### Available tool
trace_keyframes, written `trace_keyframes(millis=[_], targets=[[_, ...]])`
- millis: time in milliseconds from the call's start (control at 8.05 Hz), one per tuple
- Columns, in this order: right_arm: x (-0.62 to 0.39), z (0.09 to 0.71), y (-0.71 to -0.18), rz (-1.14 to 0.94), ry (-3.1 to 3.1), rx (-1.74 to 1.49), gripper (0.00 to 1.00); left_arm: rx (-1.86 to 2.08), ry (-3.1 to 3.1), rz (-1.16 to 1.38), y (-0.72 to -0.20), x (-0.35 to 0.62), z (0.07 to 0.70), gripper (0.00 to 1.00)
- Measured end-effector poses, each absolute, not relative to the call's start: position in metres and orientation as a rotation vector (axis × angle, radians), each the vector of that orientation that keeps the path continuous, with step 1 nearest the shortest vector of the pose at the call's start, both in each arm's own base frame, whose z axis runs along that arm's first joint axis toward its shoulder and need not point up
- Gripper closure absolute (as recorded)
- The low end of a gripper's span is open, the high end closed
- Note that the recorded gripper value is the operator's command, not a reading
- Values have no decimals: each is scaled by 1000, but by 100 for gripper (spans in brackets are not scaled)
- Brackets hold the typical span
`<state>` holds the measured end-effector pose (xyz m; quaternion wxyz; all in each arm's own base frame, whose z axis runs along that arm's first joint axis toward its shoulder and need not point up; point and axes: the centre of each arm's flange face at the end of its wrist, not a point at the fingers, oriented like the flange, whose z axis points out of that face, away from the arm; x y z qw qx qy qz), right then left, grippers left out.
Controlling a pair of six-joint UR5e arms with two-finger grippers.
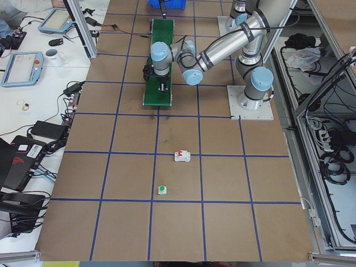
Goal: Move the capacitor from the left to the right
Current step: 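Carry the capacitor over the conveyor's near end and lower it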
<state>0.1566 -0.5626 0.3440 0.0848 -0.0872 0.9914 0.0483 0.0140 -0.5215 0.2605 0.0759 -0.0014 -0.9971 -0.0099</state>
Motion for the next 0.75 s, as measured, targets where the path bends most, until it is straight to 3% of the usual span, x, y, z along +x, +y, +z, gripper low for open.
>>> trace_keyframes(millis=[373, 746], targets=[[160, 324, -579, 121, 2941, -24, 0, 22, -2989, -44, -517, 13, 251, 100], [160, 309, -595, 50, 2946, 16, 0, 42, -2994, -37, -522, 14, 252, 100]])
